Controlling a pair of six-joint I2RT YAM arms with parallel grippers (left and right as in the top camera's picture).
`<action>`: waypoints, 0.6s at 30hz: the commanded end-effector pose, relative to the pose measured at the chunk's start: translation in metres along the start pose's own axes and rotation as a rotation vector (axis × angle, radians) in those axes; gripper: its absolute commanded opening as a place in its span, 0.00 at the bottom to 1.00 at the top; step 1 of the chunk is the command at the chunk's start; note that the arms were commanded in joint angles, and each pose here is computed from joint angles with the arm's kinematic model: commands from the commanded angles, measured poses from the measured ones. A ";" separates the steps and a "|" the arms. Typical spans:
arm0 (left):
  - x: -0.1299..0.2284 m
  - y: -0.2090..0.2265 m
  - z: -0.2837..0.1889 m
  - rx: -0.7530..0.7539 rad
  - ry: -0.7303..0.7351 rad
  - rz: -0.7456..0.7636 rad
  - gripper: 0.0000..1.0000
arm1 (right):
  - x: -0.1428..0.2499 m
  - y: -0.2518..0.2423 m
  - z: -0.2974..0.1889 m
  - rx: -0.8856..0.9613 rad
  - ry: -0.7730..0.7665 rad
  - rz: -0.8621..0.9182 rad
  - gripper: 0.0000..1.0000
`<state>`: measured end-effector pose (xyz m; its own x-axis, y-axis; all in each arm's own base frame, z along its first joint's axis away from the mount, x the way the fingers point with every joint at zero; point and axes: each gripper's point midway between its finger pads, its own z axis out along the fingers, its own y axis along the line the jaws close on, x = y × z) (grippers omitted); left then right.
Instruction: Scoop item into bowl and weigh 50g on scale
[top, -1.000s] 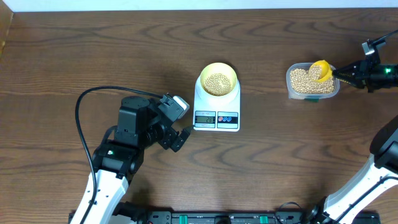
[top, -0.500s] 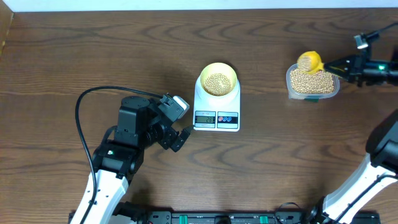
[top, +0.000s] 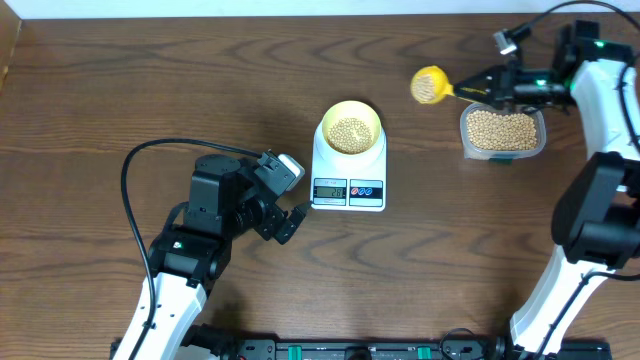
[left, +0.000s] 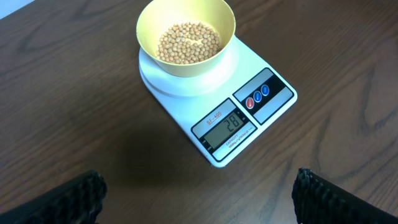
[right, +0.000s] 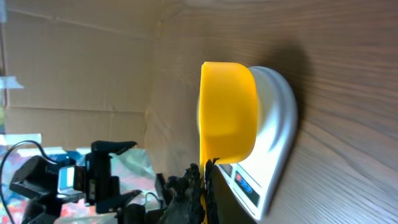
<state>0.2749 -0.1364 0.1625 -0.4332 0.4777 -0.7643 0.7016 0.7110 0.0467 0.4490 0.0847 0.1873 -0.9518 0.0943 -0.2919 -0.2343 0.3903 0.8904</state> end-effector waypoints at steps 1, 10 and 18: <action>-0.007 0.001 -0.003 0.002 -0.021 0.007 0.98 | 0.001 0.021 0.023 -0.088 0.031 0.061 0.01; -0.007 0.001 -0.003 0.002 -0.021 0.007 0.98 | 0.012 0.046 0.071 -0.116 0.120 0.022 0.01; -0.007 0.001 -0.003 0.001 -0.021 0.007 0.98 | 0.029 0.050 0.099 -0.065 0.190 0.012 0.01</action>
<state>0.2749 -0.1364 0.1625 -0.4332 0.4777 -0.7643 0.7016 0.7110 0.0467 0.4330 0.1880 0.1923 -0.9698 -0.0616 -0.2362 -0.2433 0.3238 0.9143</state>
